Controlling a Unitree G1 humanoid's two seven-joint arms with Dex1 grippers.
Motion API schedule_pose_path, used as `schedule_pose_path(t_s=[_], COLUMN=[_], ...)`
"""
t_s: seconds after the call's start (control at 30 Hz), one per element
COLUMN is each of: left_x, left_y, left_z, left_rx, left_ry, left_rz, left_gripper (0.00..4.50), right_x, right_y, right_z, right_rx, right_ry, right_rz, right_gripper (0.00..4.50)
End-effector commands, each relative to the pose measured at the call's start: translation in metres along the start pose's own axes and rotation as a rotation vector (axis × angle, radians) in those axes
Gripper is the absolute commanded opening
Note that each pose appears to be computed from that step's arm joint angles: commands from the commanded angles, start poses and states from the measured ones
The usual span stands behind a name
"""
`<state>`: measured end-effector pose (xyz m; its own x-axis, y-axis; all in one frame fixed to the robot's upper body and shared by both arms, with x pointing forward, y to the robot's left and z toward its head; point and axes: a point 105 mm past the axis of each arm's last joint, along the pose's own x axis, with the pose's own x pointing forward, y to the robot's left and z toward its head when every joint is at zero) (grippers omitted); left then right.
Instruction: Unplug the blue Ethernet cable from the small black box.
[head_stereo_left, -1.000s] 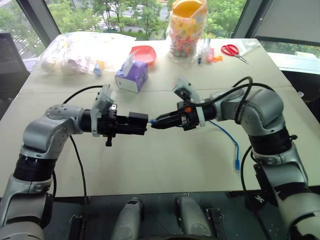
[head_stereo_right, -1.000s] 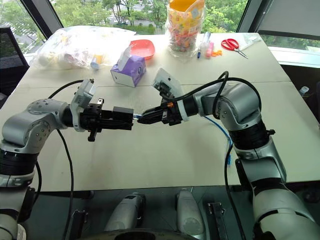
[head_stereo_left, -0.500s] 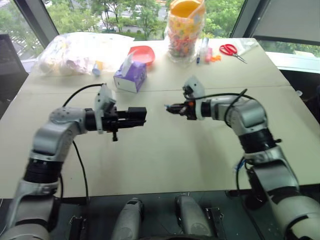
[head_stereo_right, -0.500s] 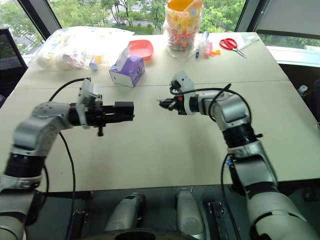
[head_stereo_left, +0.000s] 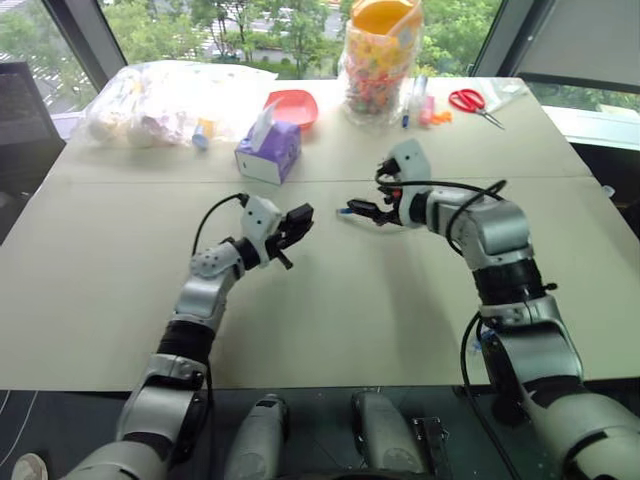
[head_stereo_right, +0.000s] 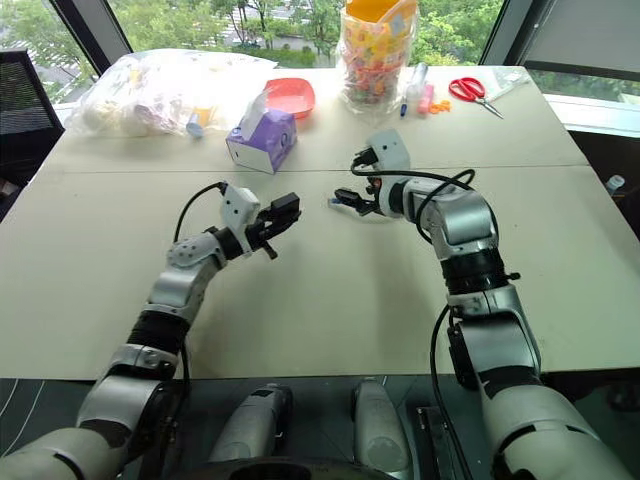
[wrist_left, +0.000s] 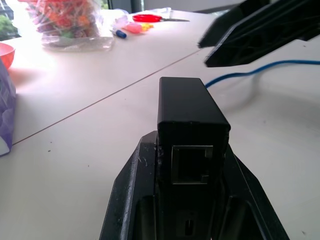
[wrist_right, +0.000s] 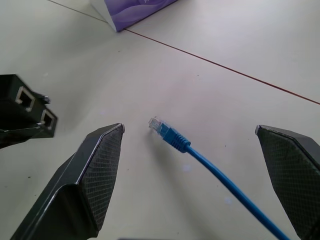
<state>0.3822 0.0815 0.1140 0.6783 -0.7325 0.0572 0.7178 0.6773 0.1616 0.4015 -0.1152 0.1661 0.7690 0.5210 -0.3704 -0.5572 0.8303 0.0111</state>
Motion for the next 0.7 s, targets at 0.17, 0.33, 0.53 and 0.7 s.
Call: schedule_pose_path(t_s=[0.17,0.33,0.53,0.7], left_x=[-0.006,-0.014,-0.028,-0.051], left_y=[0.006,0.006,0.018,0.023], left_z=[-0.03,-0.04,-0.038,-0.022], left_rx=[-0.006,-0.02,-0.02,-0.02], left_ry=[0.039,0.061,0.075,0.071], left_rz=[0.101,0.1,0.115,0.062], left_gripper=[0.54,1.94,4.48,4.48], right_x=[-0.024,-0.028,-0.03,-0.035], right_y=[0.012,0.018,0.022,0.023], right_z=[0.008,0.007,0.005,0.001], right_rx=[0.023,0.042,0.046,0.047], right_ry=[-0.063,-0.065,-0.057,-0.036], right_rz=[-0.02,-0.019,-0.015,0.003], right_gripper=[4.49,4.5,4.5,4.5])
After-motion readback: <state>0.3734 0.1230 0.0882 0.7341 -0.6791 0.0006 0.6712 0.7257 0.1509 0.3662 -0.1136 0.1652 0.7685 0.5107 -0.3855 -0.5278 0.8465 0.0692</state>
